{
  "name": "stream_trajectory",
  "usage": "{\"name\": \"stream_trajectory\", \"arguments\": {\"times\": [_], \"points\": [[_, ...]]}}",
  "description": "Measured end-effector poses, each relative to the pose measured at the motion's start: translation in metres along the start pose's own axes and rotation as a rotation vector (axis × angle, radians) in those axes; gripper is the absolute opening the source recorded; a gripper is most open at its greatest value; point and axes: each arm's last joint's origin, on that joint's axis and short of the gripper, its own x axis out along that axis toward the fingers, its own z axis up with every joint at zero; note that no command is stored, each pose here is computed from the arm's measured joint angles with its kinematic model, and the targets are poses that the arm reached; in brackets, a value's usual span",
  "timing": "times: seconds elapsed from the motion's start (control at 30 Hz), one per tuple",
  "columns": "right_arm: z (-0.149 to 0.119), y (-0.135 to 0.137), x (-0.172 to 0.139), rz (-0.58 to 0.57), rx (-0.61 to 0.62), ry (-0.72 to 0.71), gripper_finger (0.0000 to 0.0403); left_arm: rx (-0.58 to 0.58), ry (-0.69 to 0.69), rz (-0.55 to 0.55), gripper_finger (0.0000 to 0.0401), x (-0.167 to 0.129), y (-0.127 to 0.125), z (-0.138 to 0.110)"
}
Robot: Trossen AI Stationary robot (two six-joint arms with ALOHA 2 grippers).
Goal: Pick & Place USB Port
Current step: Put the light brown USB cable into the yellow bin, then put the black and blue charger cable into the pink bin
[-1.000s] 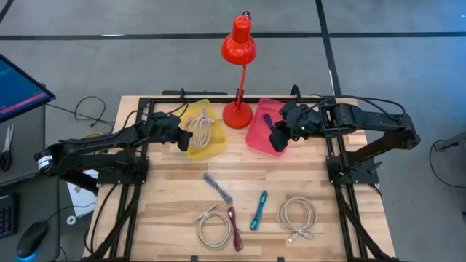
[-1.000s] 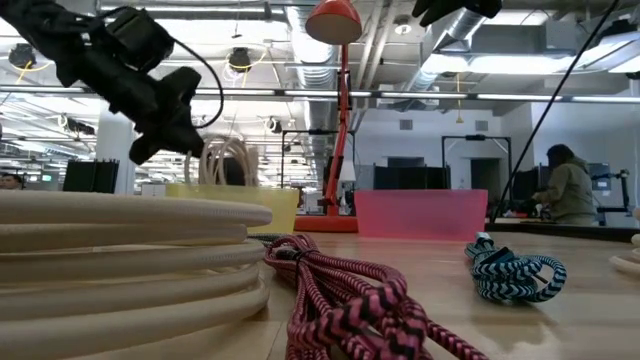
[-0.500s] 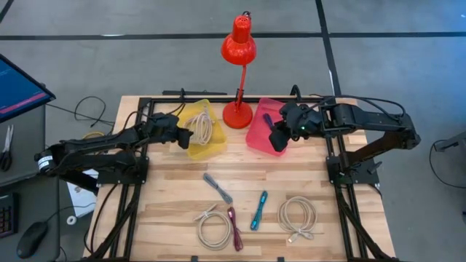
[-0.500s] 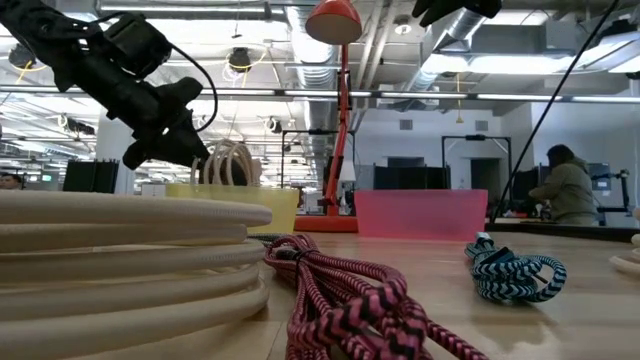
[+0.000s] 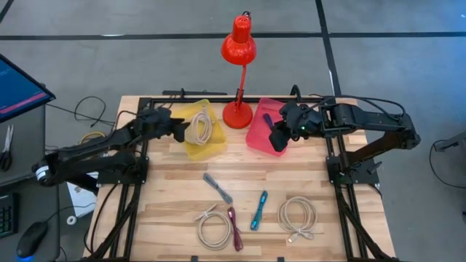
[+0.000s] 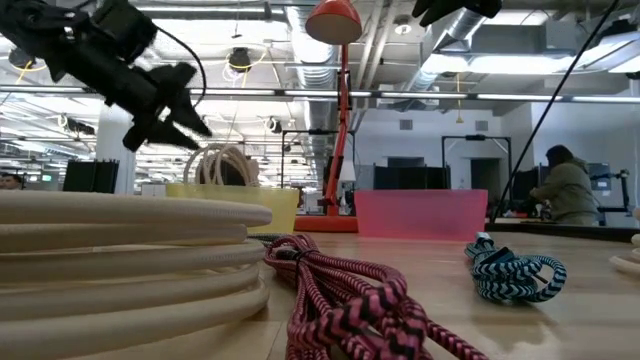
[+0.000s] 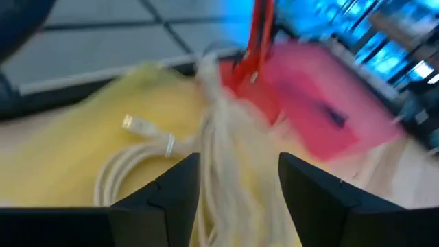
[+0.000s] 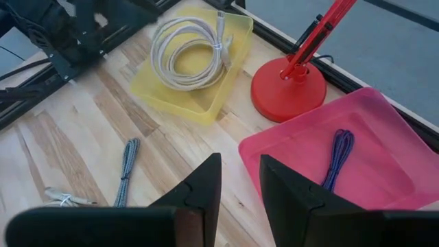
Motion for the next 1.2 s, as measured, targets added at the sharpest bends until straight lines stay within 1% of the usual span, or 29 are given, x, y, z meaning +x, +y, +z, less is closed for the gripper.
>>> {"name": "stream_trajectory", "arguments": {"times": [0.2,0.33,0.47,0.67,0.73,0.8,0.87,0.93,1.03,1.2], "points": [[0.0,0.0,0.0,0.0,-0.007,0.0,0.0092,-0.012,-0.138,-0.096,0.0178,-0.023,-0.009,0.026],[0.0,0.0,0.0,0.0,-0.007,0.0,0.0092,-0.031,-0.187,-0.169,0.0169,-0.035,-0.016,0.039],[0.0,0.0,0.0,0.0,-0.007,0.0,0.0092,-0.032,-0.18,-0.296,0.0158,-0.043,-0.022,0.045],[-0.001,0.002,-0.001,0.015,-0.014,0.007,0.0092,-0.081,-0.092,-0.509,0.0127,-0.047,-0.03,0.045],[-0.003,0.004,-0.002,0.04,-0.019,0.023,0.0092,-0.069,-0.085,-0.559,0.0111,-0.048,-0.034,0.045],[-0.005,0.007,-0.003,0.066,-0.019,0.04,0.0092,-0.029,-0.109,-0.606,0.0093,-0.05,-0.04,0.046],[-0.007,0.009,-0.004,0.078,0.003,0.046,0.0092,0.019,-0.156,-0.663,0.0074,-0.053,-0.046,0.048],[-0.009,0.012,-0.006,0.091,0.037,0.053,0.0092,0.038,-0.202,-0.7,0.0057,-0.056,-0.052,0.05],[-0.012,0.016,-0.008,0.111,0.101,0.067,0.0092,0.037,-0.242,-0.702,0.0034,-0.058,-0.056,0.052],[-0.021,0.026,-0.015,0.151,0.22,0.103,0.0092,0.041,-0.24,-0.722,0.0008,-0.06,-0.06,0.051]]}}
